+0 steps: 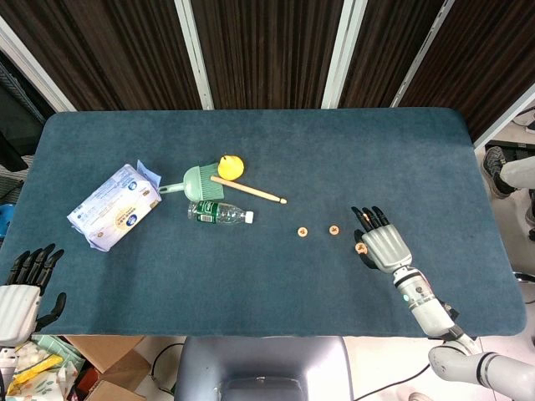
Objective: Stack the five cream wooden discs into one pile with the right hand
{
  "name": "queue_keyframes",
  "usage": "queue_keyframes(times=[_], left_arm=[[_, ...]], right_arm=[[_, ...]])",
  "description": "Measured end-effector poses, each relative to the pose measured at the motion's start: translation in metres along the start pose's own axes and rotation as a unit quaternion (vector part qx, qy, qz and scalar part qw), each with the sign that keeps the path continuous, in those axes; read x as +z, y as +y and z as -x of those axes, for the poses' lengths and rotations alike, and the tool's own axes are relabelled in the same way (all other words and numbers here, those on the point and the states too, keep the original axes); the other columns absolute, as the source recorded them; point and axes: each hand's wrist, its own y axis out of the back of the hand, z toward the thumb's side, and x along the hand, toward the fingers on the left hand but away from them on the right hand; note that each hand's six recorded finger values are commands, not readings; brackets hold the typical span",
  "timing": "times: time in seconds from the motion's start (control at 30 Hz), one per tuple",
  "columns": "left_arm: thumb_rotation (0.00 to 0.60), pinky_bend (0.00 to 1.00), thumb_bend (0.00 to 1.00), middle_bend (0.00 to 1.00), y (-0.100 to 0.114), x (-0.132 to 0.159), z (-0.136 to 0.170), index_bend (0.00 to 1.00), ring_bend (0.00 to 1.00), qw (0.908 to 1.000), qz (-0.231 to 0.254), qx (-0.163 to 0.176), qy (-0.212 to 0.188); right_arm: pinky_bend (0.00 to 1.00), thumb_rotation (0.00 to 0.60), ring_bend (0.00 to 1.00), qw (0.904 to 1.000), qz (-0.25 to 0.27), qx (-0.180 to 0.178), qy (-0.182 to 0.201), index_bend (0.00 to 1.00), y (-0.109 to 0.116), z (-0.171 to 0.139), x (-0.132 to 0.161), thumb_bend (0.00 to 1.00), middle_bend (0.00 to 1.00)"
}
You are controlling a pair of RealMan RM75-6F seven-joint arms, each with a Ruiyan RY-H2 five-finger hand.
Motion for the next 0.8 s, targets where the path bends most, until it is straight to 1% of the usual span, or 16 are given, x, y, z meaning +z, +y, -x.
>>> queue_keyframes(times=[0.13, 0.33, 0.8], left_arm=[[0.600, 0.00, 0.48, 0.00, -0.002, 0.003, -0.002, 0.00, 0.00, 1.0000, -0.001, -0.003, -0.003], [0.600, 0.00, 0.48, 0.00, -0.004, 0.003, -0.003, 0.00, 0.00, 1.0000, -0.001, -0.005, -0.002], [0.600, 0.00, 0.48, 0.00, -0.003, 0.002, -0.003, 0.00, 0.00, 1.0000, 0.001, -0.006, 0.000]], right_arm=[[0.00, 0.600, 0.00, 0.9998, -0.006, 0.017, -0.009, 0.65, -0.011, 0.001, -0.010, 0.51, 0.03], [0.00, 0.600, 0.00, 0.9994, -0.009, 0.028, -0.016, 0.65, -0.021, 0.007, -0.013, 0.51, 0.03], [0.00, 0.600, 0.00, 0.9991, -0.010, 0.036, -0.018, 0.63, -0.028, 0.013, -0.010, 0.51, 0.03]])
